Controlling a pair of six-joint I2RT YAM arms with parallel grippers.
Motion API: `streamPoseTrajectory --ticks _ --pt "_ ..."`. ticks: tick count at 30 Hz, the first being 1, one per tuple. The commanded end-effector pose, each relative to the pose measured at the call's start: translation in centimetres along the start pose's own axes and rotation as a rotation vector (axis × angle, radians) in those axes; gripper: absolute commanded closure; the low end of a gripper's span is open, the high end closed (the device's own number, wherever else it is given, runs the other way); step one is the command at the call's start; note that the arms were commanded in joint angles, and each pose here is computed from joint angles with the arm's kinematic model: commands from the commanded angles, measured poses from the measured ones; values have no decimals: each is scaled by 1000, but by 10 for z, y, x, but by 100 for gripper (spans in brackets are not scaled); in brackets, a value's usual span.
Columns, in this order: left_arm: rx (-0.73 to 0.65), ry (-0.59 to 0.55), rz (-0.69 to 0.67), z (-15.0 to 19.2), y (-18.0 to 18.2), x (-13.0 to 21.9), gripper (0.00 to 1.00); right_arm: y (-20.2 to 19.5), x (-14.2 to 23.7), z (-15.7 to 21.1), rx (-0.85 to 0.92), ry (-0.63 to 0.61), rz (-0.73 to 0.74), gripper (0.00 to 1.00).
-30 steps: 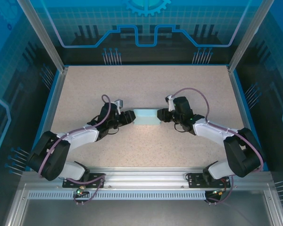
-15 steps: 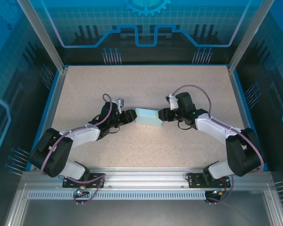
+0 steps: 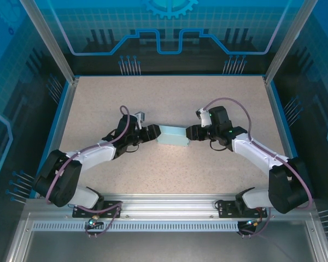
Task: Fold the paper box
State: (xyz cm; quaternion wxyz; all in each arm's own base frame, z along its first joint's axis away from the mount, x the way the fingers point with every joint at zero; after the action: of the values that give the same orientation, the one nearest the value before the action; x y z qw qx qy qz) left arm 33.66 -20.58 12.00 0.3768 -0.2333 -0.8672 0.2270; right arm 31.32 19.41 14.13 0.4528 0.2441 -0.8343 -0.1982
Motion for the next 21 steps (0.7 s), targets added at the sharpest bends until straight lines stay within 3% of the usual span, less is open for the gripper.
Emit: streamPoseTrajectory --ticks 1,21 --pt "-52 -14 17 -13 -10 0 27 -6 -8 6 -30 33 -10 49" --pt "-45 53 134 -16 -28 -27 56 3 -30 -7 -56 27 -94 54"
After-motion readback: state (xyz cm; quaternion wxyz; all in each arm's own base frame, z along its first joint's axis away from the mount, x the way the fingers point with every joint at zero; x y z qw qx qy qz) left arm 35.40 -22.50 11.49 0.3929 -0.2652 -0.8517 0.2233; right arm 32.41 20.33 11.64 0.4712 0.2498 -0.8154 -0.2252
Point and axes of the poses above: each hand's point on the last joint's axis, 136 mm out from that joint toward the fingers, its own x axis back along the fingers, its own y axis along the line the jaws close on, z = x × y, the point moved 1 cm from there along x, back along the fingers, and after that the axes turned 11 degrees about -x, right-handed, at the moved point
